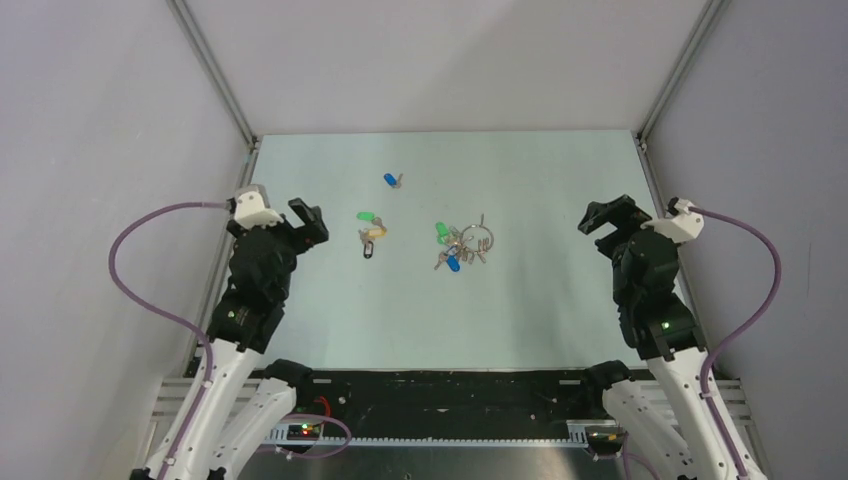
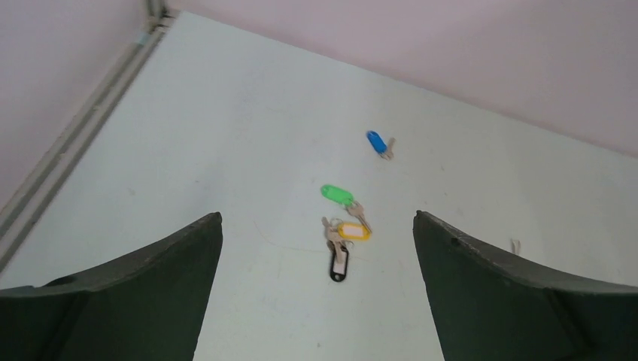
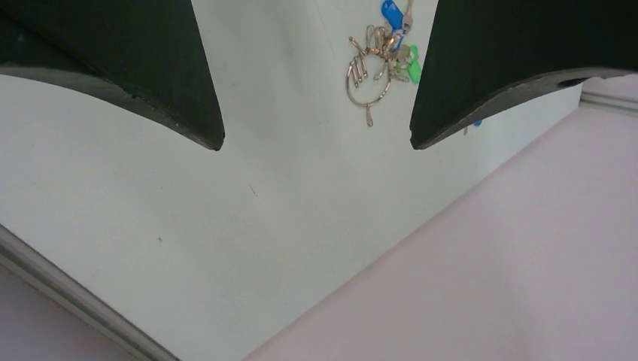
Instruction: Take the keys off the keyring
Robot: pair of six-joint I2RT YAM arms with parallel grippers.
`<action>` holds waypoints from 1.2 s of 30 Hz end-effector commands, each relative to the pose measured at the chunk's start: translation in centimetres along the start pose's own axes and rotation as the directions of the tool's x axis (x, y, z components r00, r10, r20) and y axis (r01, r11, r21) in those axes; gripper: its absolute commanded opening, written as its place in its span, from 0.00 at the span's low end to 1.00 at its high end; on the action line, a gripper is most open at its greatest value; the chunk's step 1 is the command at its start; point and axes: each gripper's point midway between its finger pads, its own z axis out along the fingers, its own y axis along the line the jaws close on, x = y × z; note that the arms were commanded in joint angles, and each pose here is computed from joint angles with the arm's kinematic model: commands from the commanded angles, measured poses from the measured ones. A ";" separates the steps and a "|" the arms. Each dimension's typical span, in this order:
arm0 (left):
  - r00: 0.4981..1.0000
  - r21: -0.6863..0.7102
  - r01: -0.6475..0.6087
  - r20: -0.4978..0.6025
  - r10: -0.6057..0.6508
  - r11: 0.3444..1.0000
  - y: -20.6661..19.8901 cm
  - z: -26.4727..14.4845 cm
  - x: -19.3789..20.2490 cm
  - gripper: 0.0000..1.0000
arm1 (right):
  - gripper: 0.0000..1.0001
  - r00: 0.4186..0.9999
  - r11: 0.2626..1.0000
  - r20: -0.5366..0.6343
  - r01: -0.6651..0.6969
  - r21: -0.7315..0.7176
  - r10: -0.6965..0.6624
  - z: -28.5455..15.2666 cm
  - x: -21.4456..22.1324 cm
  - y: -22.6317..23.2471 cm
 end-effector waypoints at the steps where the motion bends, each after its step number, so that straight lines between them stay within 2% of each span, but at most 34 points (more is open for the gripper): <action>1: 0.991 0.253 -0.126 -0.017 0.135 0.959 -4.0 -0.3 0.5 1.00 | 0.99 0.999 0.999 -0.038 0.034 -0.042 -0.035 1.2 1.2 1.1; 4: 0.968 0.466 -0.186 -0.065 0.243 0.865 -7.1 -1.2 3.2 1.00 | 0.99 0.984 0.988 -0.129 0.105 -0.115 -0.119 2.2 3.3 2.6; 5: 0.963 0.496 -0.187 -0.079 0.258 0.848 -7.4 -1.2 3.9 1.00 | 0.99 0.967 0.984 -0.209 0.123 -0.131 -0.149 2.7 5.4 2.9; 8: 0.952 0.491 -0.130 -0.181 0.247 0.861 -7.7 -0.4 5.8 1.00 | 0.92 0.916 0.972 -0.351 0.132 -0.197 -0.196 3.6 8.7 4.9; 9: 0.948 0.492 -0.085 -0.229 0.223 0.866 -8.1 -0.1 6.5 1.00 | 0.90 0.881 0.965 -0.414 0.149 -0.216 -0.229 3.8 11.0 5.4; 11: 0.935 0.479 0.010 -0.316 0.162 0.878 -8.8 0.2 7.7 1.00 | 0.87 0.843 0.953 -0.460 0.179 -0.246 -0.278 3.9 13.5 6.7; 14: 0.900 0.434 0.137 -0.430 0.071 0.890 -10.1 0.2 9.6 1.00 | 0.73 0.812 0.937 -0.486 0.204 -0.284 -0.324 4.4 16.0 8.8; 18: 0.914 0.365 0.049 -0.392 0.106 0.930 -11.0 0.8 11.3 1.00 | 0.58 0.732 0.926 -0.575 0.220 -0.307 -0.365 6.1 21.0 10.0; 20: 0.915 0.381 0.071 -0.393 0.092 0.922 -12.0 0.8 12.1 1.00 | 0.54 0.706 0.922 -0.598 0.229 -0.314 -0.379 7.0 22.5 10.5; 25: 0.925 0.403 0.122 -0.379 0.043 0.907 -13.1 1.7 13.7 1.00 | 0.50 0.655 0.904 -0.628 0.245 -0.350 -0.420 8.7 25.5 11.9; 28: 0.924 0.382 0.104 -0.379 0.053 0.918 -12.7 2.2 14.9 1.00 | 0.49 0.603 0.891 -0.657 0.284 -0.354 -0.453 9.2 28.1 11.5; 36: 0.935 0.379 0.090 -0.352 0.054 0.921 -12.5 2.8 15.4 1.00 | 0.48 0.540 0.883 -0.702 0.339 -0.325 -0.465 10.6 32.4 10.2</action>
